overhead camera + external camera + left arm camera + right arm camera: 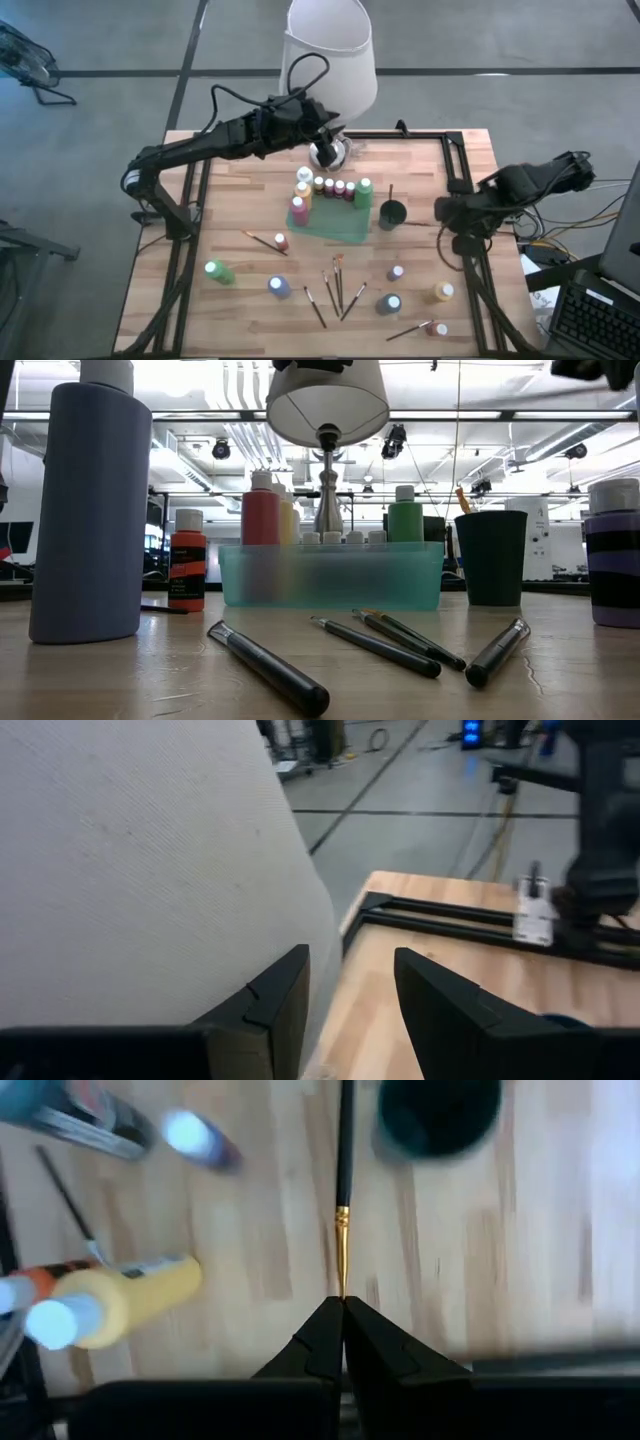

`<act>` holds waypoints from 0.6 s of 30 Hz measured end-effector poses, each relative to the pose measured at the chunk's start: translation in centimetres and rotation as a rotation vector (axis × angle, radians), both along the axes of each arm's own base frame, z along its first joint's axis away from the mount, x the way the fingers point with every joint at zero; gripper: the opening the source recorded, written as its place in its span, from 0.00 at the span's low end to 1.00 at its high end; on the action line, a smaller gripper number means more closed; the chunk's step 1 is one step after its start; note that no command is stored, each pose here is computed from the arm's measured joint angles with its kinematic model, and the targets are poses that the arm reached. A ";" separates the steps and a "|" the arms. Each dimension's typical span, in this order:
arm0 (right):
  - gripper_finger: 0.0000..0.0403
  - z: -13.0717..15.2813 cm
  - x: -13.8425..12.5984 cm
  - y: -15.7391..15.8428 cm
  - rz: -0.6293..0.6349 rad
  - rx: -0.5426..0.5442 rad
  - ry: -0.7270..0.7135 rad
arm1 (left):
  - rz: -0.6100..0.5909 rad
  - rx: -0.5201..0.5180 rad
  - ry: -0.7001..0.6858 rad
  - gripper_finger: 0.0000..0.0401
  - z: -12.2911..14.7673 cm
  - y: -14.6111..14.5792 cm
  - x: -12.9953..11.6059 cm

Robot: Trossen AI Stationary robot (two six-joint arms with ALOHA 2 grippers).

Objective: Pick & Place Paint Supplies
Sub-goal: Put the orange paint brush into the black cup

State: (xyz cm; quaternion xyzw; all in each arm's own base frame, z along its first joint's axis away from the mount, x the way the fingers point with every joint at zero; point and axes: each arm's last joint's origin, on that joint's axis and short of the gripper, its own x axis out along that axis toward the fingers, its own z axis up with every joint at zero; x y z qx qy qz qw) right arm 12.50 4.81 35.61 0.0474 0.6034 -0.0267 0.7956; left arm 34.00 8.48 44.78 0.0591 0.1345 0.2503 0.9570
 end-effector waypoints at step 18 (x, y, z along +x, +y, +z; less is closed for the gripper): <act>0.02 3.2 6.0 -2.9 -0.135 -0.020 -0.013 | -0.045 -0.067 0.073 0.38 0.3 -0.3 -0.7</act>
